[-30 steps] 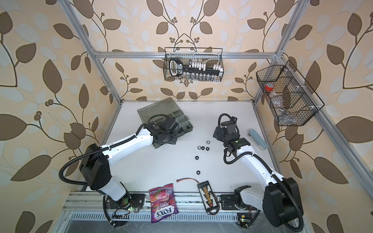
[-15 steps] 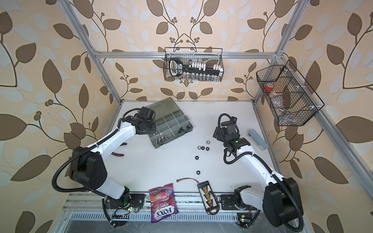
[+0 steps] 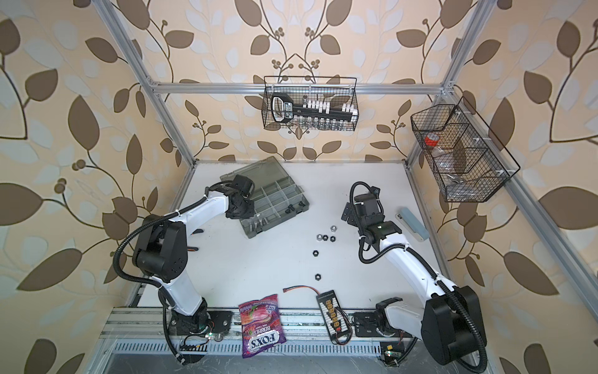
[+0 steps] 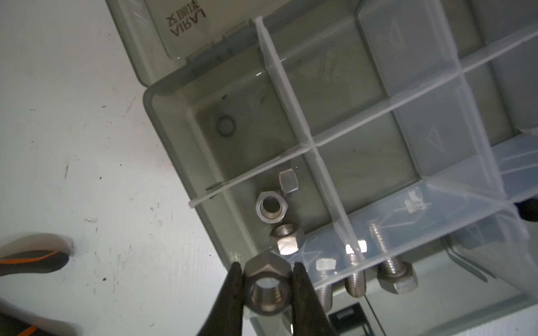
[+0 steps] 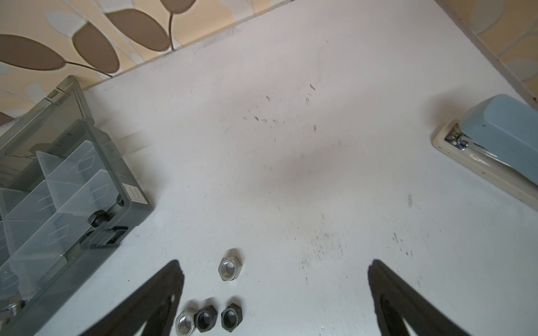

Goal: Sort the screws and nuts into containers
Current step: Place the nut into the container.

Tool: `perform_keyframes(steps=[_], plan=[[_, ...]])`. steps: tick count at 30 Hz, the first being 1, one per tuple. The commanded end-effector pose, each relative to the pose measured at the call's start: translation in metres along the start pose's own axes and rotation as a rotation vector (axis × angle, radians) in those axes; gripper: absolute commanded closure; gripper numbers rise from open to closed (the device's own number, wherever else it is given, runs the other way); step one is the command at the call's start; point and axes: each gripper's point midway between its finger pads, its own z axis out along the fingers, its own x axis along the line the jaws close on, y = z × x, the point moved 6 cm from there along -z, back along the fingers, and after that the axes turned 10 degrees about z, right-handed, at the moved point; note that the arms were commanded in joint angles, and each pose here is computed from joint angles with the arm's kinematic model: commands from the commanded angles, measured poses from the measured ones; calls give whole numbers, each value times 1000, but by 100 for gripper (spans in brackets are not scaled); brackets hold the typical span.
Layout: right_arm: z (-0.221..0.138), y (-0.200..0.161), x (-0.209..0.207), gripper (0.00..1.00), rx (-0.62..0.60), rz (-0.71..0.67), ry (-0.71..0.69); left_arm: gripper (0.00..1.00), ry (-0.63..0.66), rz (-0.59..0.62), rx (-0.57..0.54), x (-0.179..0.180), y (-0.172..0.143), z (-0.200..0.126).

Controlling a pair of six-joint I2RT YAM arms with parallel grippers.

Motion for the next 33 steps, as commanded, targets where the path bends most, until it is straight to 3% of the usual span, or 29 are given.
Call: perform_keyframes(steps=[1,9,18,27,33], plan=[[-9,10,1,0,-31,7,5,92,-4,4,-67,5,23,-9],[-11,11,1,0,-36,9,5,90,-10,7,-41,3,26,4],[-12,12,1,0,-42,10,6,60,-23,3,-41,3,23,1],[-10,8,-3,0,-33,4,-5,54,-79,-17,-108,0,27,-36],[-9,5,-3,0,-18,8,0,49,-140,7,-171,-25,22,-70]])
